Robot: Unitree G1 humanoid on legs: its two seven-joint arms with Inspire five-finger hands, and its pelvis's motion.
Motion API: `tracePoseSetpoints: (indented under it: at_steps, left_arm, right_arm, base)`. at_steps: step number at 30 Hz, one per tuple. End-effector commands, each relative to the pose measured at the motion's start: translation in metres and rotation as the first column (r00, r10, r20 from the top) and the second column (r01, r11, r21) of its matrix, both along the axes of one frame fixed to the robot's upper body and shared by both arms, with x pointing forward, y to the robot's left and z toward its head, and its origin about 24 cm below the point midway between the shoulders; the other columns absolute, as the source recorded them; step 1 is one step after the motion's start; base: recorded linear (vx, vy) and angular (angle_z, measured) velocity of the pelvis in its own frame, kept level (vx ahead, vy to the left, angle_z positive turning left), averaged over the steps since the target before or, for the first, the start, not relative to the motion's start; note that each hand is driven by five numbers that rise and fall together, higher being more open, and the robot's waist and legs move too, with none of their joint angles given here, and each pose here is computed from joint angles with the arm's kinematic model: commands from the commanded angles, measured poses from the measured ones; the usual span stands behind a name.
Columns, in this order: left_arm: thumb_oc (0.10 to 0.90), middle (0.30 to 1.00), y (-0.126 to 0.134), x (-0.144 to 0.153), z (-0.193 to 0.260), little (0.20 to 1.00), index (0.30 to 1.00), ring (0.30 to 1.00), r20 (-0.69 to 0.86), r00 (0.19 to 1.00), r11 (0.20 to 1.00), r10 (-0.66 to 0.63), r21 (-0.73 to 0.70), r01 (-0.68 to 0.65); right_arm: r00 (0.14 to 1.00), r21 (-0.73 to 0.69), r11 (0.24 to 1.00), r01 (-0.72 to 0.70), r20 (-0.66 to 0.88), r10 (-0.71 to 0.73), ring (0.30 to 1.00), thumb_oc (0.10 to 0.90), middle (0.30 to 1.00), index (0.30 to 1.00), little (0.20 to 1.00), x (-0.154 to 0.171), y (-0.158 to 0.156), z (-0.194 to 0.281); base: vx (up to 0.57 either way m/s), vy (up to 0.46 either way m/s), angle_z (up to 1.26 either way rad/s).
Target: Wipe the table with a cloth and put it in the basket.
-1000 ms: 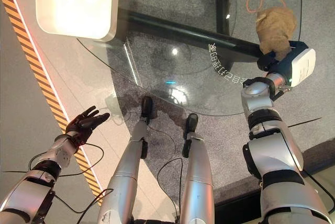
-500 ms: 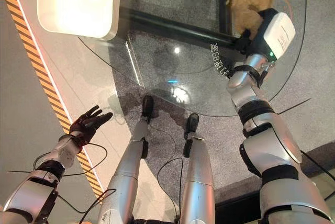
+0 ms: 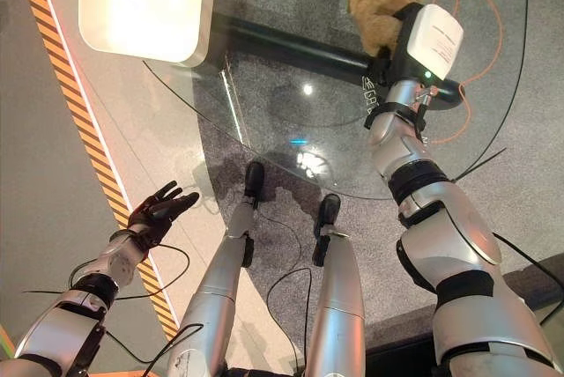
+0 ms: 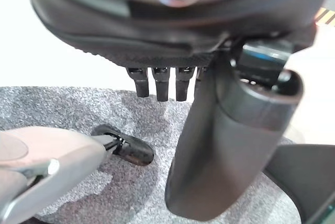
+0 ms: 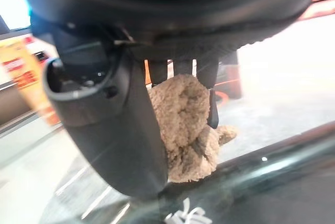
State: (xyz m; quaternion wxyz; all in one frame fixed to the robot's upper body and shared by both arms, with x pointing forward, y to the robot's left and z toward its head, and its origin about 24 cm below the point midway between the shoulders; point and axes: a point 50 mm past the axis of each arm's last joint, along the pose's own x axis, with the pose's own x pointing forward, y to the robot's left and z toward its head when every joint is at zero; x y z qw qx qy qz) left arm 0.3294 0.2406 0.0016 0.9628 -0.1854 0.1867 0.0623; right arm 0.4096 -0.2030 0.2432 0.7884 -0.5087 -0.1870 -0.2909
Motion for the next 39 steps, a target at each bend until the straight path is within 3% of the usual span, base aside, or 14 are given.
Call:
tracePoseSetpoints:
  at_steps: [1,11,20,39]
  left_arm:
    - [0.800,0.900,0.000,-0.004,-0.006,0.900,0.900,0.900,-0.006,1.000,0.999,0.023,0.035,-0.023]
    - [0.800,0.900,-0.008,-0.005,-0.009,0.900,0.900,0.900,-0.009,1.000,0.999,0.014,0.030,-0.013]
    - [0.800,0.900,-0.010,-0.007,-0.013,0.900,0.900,0.900,-0.012,1.000,1.000,0.010,0.019,-0.010]
    - [0.800,0.900,-0.006,-0.009,-0.015,0.900,0.900,0.900,-0.016,1.000,1.000,0.015,0.016,-0.014]
  right_arm:
    - [0.963,-0.223,0.947,-0.233,0.083,0.257,0.300,0.100,0.300,0.300,0.200,-0.003,0.062,0.042]
    - [0.913,-0.264,0.878,-0.398,-0.024,0.407,0.300,0.100,0.300,0.300,0.200,-0.009,0.105,0.021]
    - [0.823,-0.285,0.773,-0.567,-0.153,0.547,0.300,0.100,0.300,0.300,0.200,-0.020,0.137,-0.004]
    - [0.661,-0.248,0.613,-0.750,-0.275,0.698,0.300,0.100,0.300,0.300,0.200,-0.042,0.170,-0.027]
  base:
    - [0.00,0.000,0.00]
    - [0.00,0.000,0.00]
    - [0.00,0.000,0.00]
    - [0.00,0.000,0.00]
